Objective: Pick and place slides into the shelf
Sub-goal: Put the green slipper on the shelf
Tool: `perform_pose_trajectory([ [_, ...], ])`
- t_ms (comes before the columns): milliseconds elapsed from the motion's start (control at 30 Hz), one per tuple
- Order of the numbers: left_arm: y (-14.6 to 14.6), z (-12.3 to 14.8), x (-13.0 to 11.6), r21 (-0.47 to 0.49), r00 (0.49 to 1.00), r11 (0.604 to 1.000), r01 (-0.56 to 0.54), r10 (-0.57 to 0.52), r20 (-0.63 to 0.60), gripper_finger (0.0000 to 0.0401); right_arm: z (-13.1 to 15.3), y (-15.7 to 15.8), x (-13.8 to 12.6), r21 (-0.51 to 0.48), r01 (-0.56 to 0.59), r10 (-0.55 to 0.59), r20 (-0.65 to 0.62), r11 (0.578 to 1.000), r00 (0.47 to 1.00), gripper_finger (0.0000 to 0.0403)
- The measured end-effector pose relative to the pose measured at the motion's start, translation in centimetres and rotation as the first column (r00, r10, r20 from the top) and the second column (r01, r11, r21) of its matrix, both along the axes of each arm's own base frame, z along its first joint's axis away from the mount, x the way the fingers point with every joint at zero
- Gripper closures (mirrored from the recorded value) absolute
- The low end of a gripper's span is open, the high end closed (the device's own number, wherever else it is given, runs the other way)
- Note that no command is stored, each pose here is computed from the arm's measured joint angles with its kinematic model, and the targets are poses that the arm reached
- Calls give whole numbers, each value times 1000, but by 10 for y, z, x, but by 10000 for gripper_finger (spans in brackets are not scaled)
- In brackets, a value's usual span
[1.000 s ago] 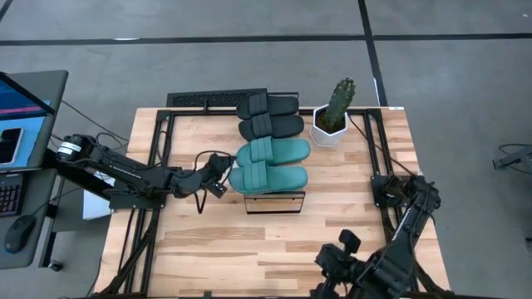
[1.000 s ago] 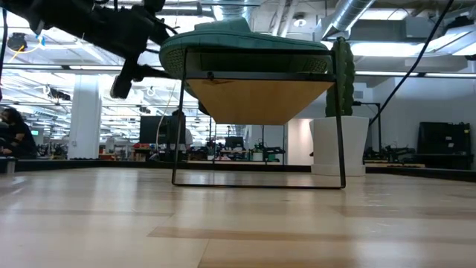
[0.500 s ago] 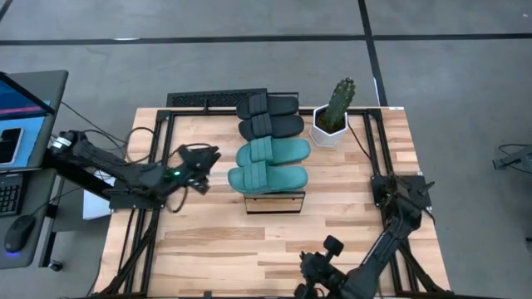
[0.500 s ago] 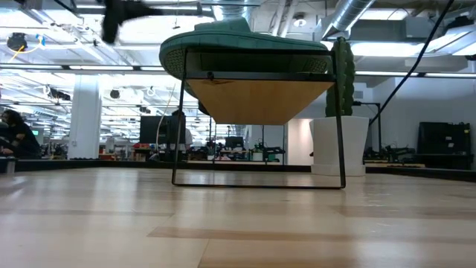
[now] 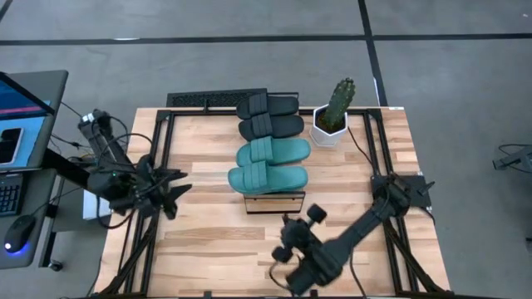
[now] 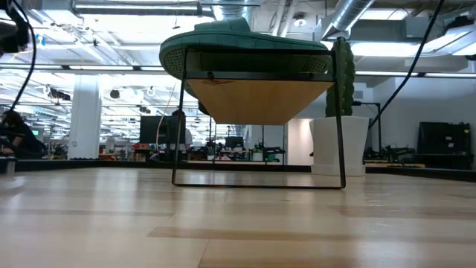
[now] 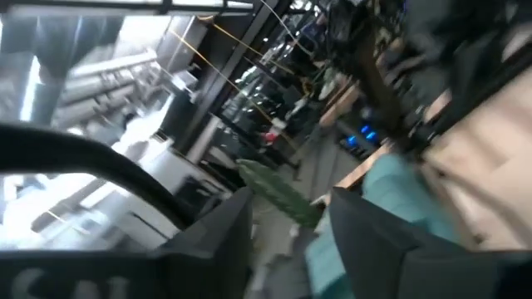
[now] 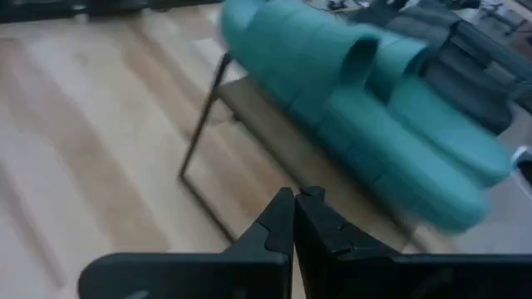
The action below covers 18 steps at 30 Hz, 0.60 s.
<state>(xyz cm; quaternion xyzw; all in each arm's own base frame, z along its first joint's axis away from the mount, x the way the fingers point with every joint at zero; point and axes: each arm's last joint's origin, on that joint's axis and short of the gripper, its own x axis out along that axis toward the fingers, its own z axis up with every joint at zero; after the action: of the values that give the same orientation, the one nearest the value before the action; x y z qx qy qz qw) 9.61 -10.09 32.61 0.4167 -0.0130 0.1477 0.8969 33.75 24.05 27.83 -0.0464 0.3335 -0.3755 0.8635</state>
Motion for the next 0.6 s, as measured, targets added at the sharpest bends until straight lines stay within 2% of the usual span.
perform_pose_trajectory([
  [100, -5, -2, -5, -98, 1000, 995, 31, -31, 2, 298, 15, -23, 7, -7, 21, -21, -13, 1000, 1000, 403],
  [233, -10, -7, -10, -214, 998, 975, 64, -64, 7, 382, 41, -51, 7, 2, 31, -31, -26, 1000, 999, 403],
  [433, -16, -9, -19, -355, 987, 921, 162, -157, 42, 399, 87, -82, -11, 19, 2, -2, -12, 1000, 1000, 403],
  [600, -9, 6, -31, -419, 955, 860, 292, -288, 73, 401, 121, -103, -35, 60, -83, 86, -52, 995, 995, 403],
])
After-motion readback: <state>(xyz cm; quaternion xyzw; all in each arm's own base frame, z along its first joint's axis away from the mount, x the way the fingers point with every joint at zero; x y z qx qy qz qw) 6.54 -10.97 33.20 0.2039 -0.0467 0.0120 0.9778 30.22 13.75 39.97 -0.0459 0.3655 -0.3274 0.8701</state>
